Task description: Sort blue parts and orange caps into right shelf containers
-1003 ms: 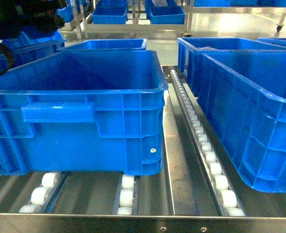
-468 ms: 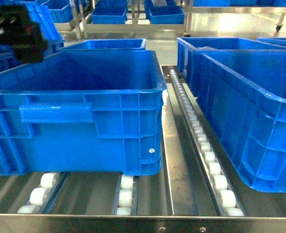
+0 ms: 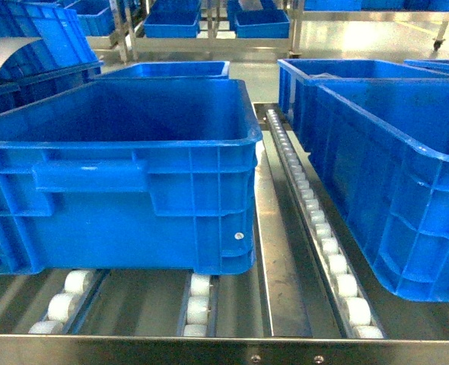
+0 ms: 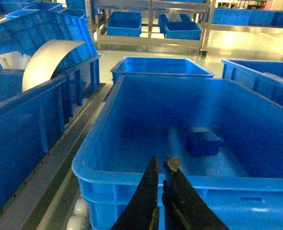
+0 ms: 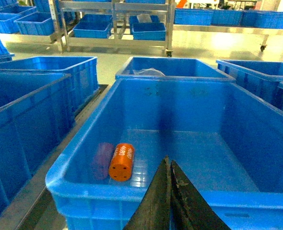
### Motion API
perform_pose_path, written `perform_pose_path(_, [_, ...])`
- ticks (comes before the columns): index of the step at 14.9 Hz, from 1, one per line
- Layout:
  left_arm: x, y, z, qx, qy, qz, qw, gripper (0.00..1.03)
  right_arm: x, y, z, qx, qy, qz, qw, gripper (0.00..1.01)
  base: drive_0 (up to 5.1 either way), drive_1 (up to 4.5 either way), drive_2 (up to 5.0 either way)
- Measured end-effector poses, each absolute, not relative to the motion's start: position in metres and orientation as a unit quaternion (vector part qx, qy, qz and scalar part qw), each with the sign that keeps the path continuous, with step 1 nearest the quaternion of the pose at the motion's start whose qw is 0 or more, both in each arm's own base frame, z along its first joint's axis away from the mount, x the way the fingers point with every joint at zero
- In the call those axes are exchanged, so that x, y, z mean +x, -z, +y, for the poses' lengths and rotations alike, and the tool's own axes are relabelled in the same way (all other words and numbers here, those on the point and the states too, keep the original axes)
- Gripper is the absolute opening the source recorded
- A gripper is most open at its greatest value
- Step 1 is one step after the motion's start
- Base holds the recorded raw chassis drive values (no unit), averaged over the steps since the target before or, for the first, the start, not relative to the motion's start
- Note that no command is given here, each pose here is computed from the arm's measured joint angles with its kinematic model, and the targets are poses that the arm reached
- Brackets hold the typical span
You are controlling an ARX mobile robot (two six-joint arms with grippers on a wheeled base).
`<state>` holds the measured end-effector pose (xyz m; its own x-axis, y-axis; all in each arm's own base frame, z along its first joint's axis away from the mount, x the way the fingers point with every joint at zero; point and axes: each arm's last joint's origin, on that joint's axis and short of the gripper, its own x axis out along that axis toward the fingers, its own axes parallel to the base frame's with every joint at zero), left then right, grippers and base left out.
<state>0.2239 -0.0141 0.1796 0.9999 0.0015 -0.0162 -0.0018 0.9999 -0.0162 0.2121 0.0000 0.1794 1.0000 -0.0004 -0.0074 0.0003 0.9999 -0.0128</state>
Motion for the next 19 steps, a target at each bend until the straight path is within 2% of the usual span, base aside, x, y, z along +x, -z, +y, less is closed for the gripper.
perform_pose_path(4, [0.195, -0.174, 0.000, -0.007, -0.004, 0.009, 1.000, 0.02, 0.185, -0.173, 0.000, -0.006, 0.000, 0.007, 1.000, 0.01, 0.0, 0.00, 0.0])
perform_pose_path(5, [0.184, -0.172, 0.001, -0.008, -0.004, 0.008, 1.000, 0.02, 0.177, -0.168, 0.000, -0.006, 0.000, -0.009, 1.000, 0.01, 0.0, 0.00, 0.0])
perform_pose_path(6, [0.179, -0.170, 0.000, -0.007, 0.000, -0.014, 1.000, 0.02, 0.173, -0.162, 0.000, -0.006, 0.000, 0.010, 1.000, 0.01, 0.0, 0.00, 0.0])
perform_pose_path(7, [0.174, -0.162, 0.000, -0.007, 0.001, 0.010, 1.000, 0.02, 0.165, -0.157, 0.000, -0.006, 0.000, 0.022, 1.000, 0.01, 0.0, 0.00, 0.0])
perform_pose_path(9, [0.161, -0.159, 0.000, -0.007, 0.001, 0.015, 1.000, 0.02, 0.156, -0.164, 0.000, -0.006, 0.000, 0.003, 1.000, 0.01, 0.0, 0.00, 0.0])
perform_pose_path(19, [0.125, -0.169, 0.000, -0.007, 0.001, -0.004, 1.000, 0.02, 0.123, -0.170, 0.000, -0.005, 0.000, -0.005, 1.000, 0.01, 0.0, 0.00, 0.0])
